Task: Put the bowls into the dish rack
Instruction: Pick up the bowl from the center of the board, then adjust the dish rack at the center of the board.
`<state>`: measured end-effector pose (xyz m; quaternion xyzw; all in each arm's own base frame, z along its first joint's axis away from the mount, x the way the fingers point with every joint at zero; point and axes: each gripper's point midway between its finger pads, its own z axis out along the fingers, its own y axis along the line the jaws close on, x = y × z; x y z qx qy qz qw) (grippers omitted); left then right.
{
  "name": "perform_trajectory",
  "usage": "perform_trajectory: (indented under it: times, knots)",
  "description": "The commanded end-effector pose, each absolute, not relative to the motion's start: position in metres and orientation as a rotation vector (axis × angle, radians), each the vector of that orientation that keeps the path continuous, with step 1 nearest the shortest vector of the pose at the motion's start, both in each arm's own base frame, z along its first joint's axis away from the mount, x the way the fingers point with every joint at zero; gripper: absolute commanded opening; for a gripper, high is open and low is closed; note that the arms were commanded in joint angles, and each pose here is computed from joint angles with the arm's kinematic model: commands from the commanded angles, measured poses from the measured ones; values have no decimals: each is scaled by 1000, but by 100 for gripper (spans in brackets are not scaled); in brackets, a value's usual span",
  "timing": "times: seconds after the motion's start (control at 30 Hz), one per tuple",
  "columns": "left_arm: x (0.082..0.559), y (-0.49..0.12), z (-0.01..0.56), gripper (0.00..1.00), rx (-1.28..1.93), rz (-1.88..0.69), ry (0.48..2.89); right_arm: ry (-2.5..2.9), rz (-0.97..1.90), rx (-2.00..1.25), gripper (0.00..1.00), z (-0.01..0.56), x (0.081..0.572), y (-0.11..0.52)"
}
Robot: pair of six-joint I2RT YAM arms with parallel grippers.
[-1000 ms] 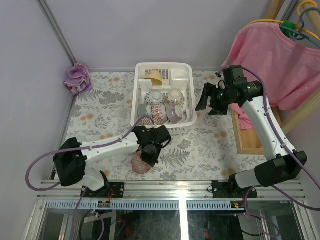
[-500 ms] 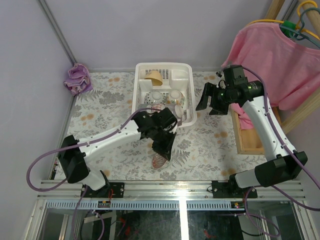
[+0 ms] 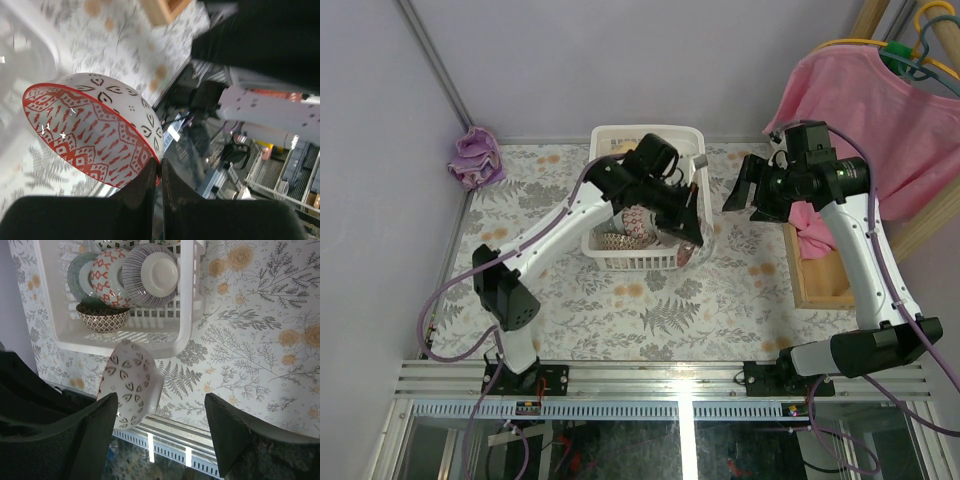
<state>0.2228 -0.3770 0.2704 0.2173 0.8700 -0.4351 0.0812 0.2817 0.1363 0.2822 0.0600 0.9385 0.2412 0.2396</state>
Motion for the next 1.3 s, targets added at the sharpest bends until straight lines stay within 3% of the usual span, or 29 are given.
perform_trajectory:
  times: [0.0, 0.47, 0.7, 0.9, 1.27]
  knots:
    - [257, -397, 329, 0, 619, -1609, 2377, 2550, 661, 143, 77, 298, 269, 131]
    - [365, -374, 334, 0, 239, -1923, 2095, 2564, 646, 148, 77, 294, 269, 127]
    - [417, -378, 302, 0, 43, -1848, 2059, 2573, 656, 148, 77, 291, 272, 129]
    - [445, -373, 275, 0, -79, -1843, 2027, 2572, 653, 147, 77, 289, 277, 130]
    - [465, -355, 263, 0, -119, -1899, 1963, 2540, 615, 164, 77, 284, 329, 134]
